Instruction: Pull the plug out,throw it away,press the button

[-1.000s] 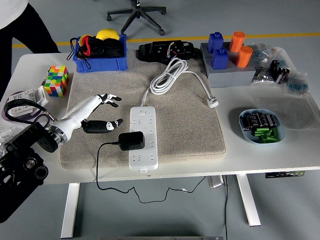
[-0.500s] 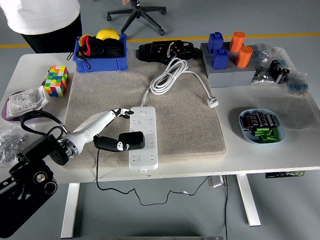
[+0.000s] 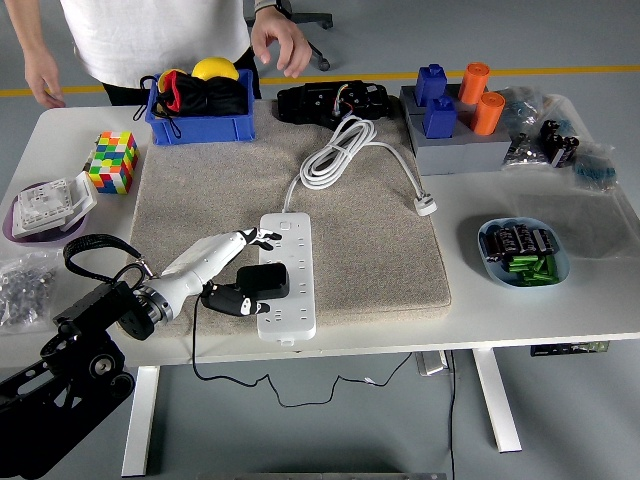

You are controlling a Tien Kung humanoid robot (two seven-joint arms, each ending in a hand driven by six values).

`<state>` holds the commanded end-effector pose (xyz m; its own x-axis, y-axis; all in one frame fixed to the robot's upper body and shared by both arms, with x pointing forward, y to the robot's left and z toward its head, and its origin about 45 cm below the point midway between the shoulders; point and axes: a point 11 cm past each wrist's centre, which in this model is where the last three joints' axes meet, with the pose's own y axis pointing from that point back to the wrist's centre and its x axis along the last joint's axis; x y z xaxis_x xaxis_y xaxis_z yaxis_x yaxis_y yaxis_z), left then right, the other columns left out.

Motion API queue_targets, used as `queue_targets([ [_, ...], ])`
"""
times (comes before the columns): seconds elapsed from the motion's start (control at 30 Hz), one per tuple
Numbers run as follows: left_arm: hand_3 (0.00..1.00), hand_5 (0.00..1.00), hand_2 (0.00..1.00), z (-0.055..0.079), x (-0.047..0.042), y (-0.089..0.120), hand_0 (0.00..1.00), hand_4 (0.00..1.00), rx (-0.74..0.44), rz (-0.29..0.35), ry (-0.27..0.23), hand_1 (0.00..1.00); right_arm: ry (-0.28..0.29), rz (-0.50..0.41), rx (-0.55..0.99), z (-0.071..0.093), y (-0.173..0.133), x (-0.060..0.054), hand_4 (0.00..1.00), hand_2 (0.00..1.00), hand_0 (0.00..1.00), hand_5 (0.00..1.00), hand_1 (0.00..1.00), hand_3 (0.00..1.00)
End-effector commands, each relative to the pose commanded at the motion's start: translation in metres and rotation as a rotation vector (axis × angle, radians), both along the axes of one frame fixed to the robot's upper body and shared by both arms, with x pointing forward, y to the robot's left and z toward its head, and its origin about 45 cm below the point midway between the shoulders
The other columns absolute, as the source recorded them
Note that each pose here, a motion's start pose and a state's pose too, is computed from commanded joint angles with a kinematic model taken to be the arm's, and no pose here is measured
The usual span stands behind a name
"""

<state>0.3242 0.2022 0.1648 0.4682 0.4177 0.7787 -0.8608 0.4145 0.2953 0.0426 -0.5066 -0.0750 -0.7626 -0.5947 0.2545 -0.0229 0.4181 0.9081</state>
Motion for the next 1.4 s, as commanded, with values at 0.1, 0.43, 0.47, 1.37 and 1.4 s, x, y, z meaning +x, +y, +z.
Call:
queue_targets([
  [0.1, 0.805, 0.014, 0.695, -0.002, -0.0011, -0.004, 0.839, 0.983, -0.006, -0.007, 0.004, 0.769, -0.002, 0.000, -0.001, 0.000, 0.000, 0.000, 0.661, 0.641, 0.740, 0.473, 0.658, 0.610],
  [0.43, 0.672, 0.002, 0.518, -0.005, 0.0020, -0.005, 0.685, 0.865, -0.022, 0.002, -0.004, 0.578, -0.001, -0.002, 0.001, -0.001, 0.002, -0.001, 0.660, 0.640, 0.740, 0.472, 0.658, 0.611],
  [0.47, 0.672, 0.002, 0.518, -0.005, 0.0029, -0.004, 0.685, 0.865, -0.025, 0.005, -0.008, 0.578, -0.001, -0.003, 0.001, -0.001, 0.002, -0.001, 0.660, 0.640, 0.740, 0.472, 0.658, 0.611],
  [1.37, 0.533, 0.002, 0.352, 0.004, 0.0114, 0.003, 0.441, 0.676, -0.078, 0.038, -0.030, 0.287, 0.000, -0.012, 0.001, -0.002, 0.002, -0.003, 0.661, 0.641, 0.740, 0.472, 0.659, 0.610],
  [1.4, 0.522, 0.002, 0.342, 0.006, 0.0113, 0.002, 0.435, 0.686, -0.084, 0.037, -0.031, 0.278, 0.000, -0.013, 0.001, -0.002, 0.002, -0.003, 0.660, 0.641, 0.740, 0.472, 0.658, 0.610],
])
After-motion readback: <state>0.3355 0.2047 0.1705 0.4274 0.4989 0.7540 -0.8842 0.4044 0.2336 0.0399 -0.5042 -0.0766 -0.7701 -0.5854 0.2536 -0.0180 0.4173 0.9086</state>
